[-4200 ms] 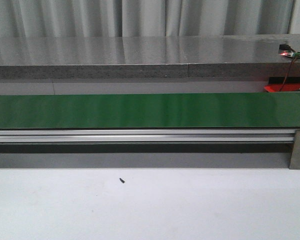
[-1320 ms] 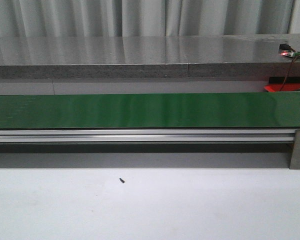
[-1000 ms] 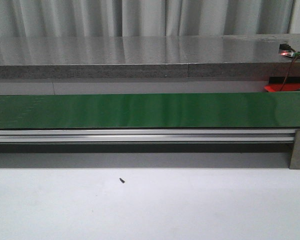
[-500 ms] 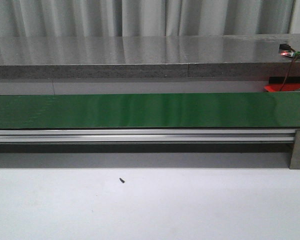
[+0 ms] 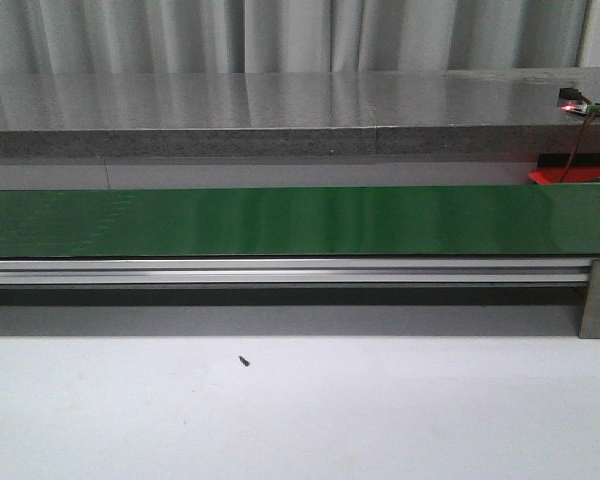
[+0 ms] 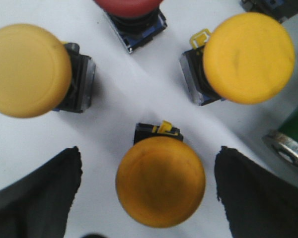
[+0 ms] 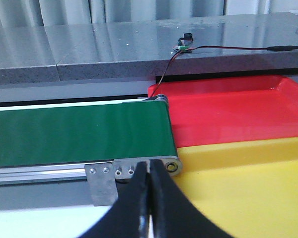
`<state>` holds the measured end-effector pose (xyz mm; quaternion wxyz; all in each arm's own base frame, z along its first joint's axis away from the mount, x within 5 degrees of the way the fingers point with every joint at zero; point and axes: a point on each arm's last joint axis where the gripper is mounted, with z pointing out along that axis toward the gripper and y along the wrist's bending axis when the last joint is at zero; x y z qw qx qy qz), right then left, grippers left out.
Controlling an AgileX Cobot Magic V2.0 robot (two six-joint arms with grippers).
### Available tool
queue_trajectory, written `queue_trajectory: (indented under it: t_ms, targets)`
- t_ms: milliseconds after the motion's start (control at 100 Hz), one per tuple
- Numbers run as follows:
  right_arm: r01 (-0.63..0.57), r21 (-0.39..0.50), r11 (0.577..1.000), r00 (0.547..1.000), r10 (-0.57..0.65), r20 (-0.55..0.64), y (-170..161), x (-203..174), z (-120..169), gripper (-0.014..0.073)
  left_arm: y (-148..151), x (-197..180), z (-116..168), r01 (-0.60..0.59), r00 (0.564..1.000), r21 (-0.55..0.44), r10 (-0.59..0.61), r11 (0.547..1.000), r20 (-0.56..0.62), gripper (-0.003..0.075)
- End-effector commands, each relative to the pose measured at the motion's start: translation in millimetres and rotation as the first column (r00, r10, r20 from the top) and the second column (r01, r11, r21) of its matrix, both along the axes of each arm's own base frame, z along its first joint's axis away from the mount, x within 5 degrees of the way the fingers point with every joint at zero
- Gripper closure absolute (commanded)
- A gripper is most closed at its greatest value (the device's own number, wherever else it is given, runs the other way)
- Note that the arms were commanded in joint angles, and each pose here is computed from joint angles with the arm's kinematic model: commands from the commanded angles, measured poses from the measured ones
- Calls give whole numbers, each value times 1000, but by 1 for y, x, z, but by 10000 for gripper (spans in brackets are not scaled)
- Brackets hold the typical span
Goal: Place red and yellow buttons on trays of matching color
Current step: 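Grasp the yellow button with the left gripper and carry it over the belt, then set the button on the green belt, open left gripper, move to next yellow button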
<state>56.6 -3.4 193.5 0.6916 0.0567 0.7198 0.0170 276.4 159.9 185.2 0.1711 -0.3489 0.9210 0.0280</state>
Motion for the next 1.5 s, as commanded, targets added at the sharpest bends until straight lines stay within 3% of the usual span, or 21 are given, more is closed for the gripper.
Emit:
queue_trajectory:
  t_ms: [0, 80, 320, 440, 810, 970, 1140, 1270, 1490]
  targets:
    - [-3, -17, 1000, 994, 5, 108, 1, -2, 14, 663, 5, 8, 16, -20, 995, 43, 16, 999, 96, 211]
    - [-3, -17, 1000, 994, 5, 108, 1, -2, 14, 663, 6, 10, 11, -21, 996, 38, 18, 999, 92, 258]
    - [-3, -17, 1000, 994, 5, 108, 1, -2, 14, 663, 7, 11, 10, -22, 995, 42, 17, 999, 99, 510]
    - [-3, -17, 1000, 994, 5, 108, 1, -2, 14, 663, 7, 10, 12, -22, 994, 46, 17, 999, 106, 568]
    - [-3, -17, 1000, 994, 5, 108, 1, -2, 14, 663, -12, -7, 69, 5, 981, 106, -25, 994, 192, 572]
    - [-3, -17, 1000, 994, 5, 108, 1, -2, 14, 663, -33, 4, 95, 91, 971, 125, -116, 988, 211, 572]
    - [-3, -17, 1000, 994, 5, 108, 1, -2, 14, 663, -64, 28, 125, 193, 928, 170, -236, 966, 287, 572]
    - [-3, -17, 1000, 994, 5, 108, 1, -2, 14, 663, -79, 44, 128, 244, 912, 170, -286, 955, 296, 572]
    - [-3, -17, 1000, 994, 5, 108, 1, -2, 14, 663, -94, 68, 107, 308, 910, 141, -335, 941, 245, 572]
